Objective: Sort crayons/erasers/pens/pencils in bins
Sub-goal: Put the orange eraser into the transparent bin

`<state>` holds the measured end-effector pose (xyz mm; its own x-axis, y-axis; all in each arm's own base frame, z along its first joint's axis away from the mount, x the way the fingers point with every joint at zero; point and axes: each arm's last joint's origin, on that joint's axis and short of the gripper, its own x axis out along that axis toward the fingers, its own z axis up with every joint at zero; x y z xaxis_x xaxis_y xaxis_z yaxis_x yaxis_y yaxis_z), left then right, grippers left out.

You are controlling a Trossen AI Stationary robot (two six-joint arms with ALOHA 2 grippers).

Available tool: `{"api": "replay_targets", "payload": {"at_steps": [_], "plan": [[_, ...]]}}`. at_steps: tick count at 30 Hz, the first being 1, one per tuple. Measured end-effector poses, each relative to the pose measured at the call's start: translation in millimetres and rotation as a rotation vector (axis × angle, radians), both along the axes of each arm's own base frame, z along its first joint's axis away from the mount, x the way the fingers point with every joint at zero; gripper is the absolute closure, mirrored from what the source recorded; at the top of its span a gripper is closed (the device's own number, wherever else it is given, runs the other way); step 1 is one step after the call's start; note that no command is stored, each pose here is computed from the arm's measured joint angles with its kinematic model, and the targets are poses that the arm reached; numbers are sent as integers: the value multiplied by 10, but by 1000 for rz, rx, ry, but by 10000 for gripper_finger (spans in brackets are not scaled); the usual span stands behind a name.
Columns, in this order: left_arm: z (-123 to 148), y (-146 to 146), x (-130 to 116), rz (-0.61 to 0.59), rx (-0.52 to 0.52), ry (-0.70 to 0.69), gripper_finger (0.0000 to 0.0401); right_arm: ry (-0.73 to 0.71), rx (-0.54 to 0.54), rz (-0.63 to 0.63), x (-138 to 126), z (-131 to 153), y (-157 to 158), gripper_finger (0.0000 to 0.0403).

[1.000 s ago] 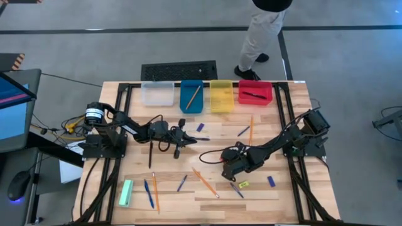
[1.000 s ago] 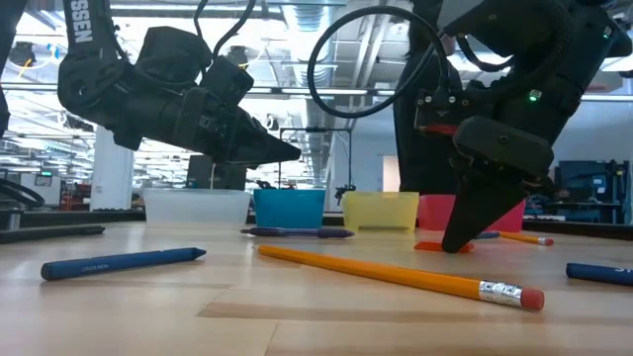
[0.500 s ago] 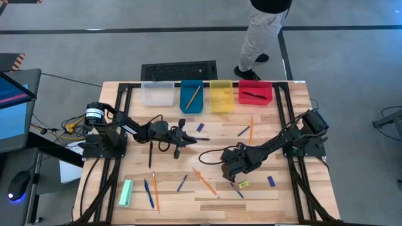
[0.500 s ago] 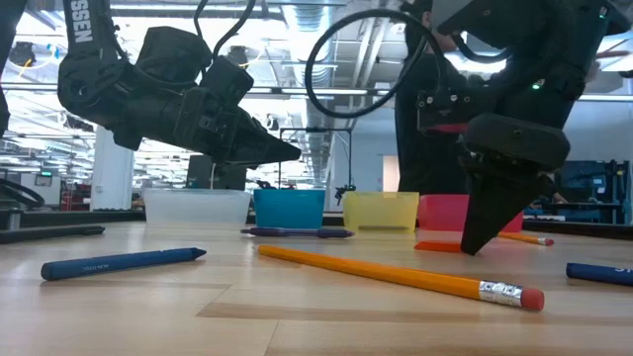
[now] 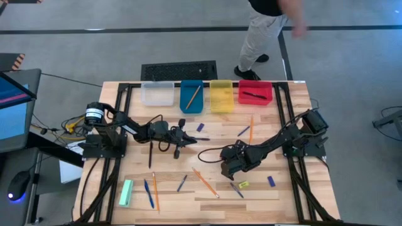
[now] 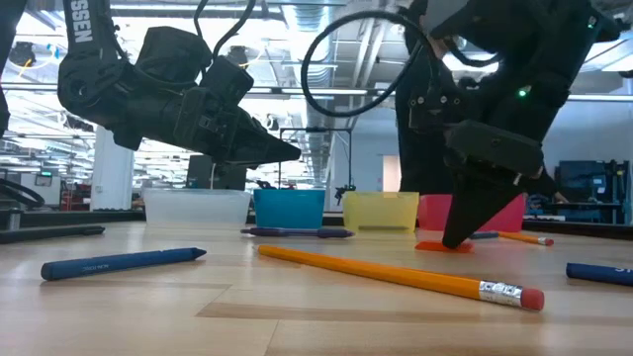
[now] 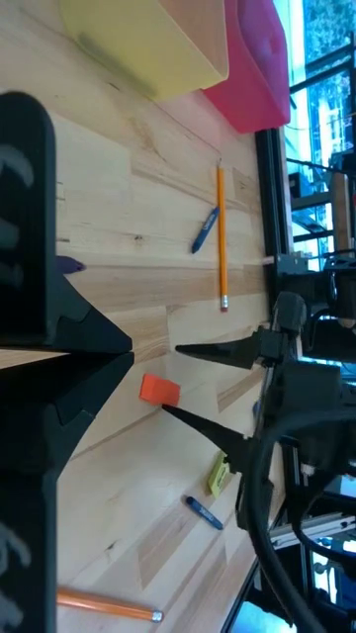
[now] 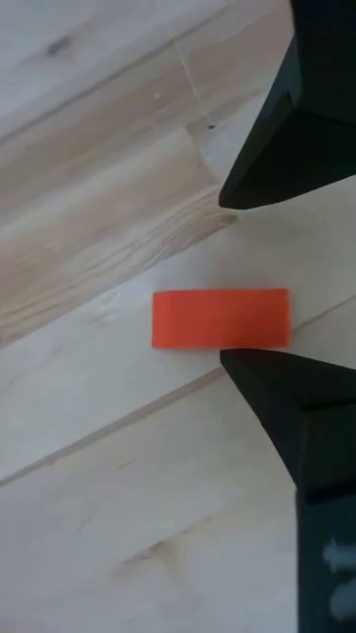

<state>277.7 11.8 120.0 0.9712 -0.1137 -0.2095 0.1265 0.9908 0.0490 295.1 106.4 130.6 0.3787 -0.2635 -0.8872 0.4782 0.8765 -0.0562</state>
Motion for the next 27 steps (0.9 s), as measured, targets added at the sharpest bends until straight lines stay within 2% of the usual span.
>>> {"api": "replay_targets", "payload": {"at_steps": [10, 23, 27], "plan": [[0, 1, 0, 1, -3, 0, 401, -42, 38, -1, -29, -78, -21, 168], [0, 0, 0, 7, -33, 4, 401, -38, 29, 60, -15, -82, -12, 271], [0, 0, 0, 8, -35, 4, 401, -36, 27, 62, -16, -84, -12, 287]]}}
